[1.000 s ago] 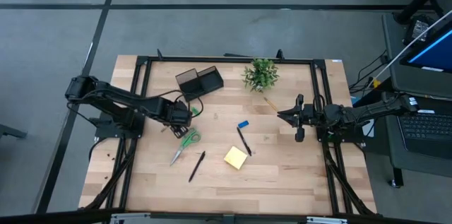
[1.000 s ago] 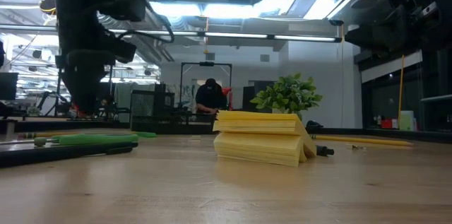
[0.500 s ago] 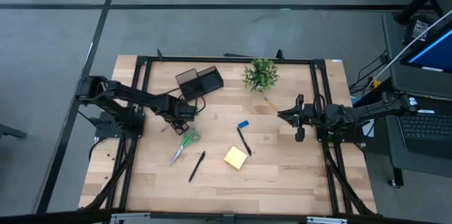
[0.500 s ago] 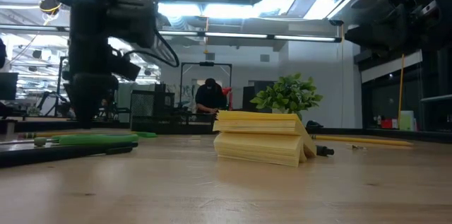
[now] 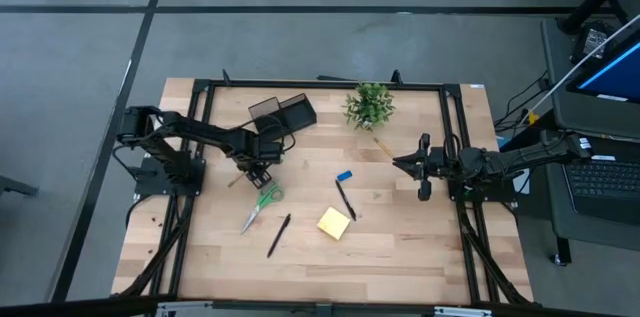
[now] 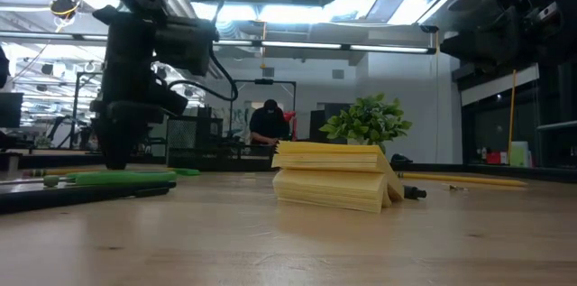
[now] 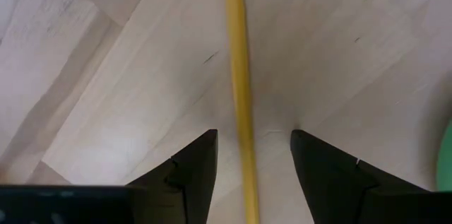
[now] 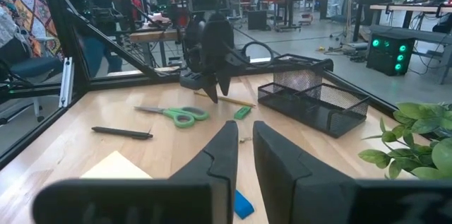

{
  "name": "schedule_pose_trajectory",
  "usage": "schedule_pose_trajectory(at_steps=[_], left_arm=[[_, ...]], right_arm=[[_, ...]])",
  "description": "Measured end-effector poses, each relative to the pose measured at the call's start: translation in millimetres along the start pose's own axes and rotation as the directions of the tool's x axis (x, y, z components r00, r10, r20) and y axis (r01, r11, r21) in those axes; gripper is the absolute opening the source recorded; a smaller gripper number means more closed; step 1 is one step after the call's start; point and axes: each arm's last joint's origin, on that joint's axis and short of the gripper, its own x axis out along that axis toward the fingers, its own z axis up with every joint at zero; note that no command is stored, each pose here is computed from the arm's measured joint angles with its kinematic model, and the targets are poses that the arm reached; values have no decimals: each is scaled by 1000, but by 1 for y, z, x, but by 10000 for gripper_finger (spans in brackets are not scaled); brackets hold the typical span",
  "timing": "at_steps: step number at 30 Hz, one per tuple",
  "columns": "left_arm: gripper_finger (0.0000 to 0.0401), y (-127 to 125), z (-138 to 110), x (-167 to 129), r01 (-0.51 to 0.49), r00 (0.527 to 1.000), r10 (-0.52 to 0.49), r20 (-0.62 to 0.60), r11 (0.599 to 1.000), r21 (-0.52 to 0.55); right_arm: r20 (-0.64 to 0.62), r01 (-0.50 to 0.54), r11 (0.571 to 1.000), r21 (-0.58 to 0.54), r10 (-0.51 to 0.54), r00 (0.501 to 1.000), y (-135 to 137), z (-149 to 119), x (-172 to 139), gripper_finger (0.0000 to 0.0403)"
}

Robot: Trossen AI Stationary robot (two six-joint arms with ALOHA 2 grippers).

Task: Pick and place office supplies into organizer
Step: Put the left pencil into the desk organizer

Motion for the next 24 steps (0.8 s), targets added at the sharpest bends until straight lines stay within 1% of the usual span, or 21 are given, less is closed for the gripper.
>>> schedule_pose_trajectory(at_steps=[11,18,24], left_arm=[[180,-1,-1,1,9,1000,-9,-8,1000,-12],[180,-2,-1,2,14,1000,-13,-8,1000,25],[178,0,1,2,53,998,-51,-32,996,73]], right_arm=[[0,0,1000,-1,0,1000,0,0,0,48],[0,-2,1000,3,2,1000,0,0,0,48],[0,-3,1000,4,3,1000,0,0,0,48]])
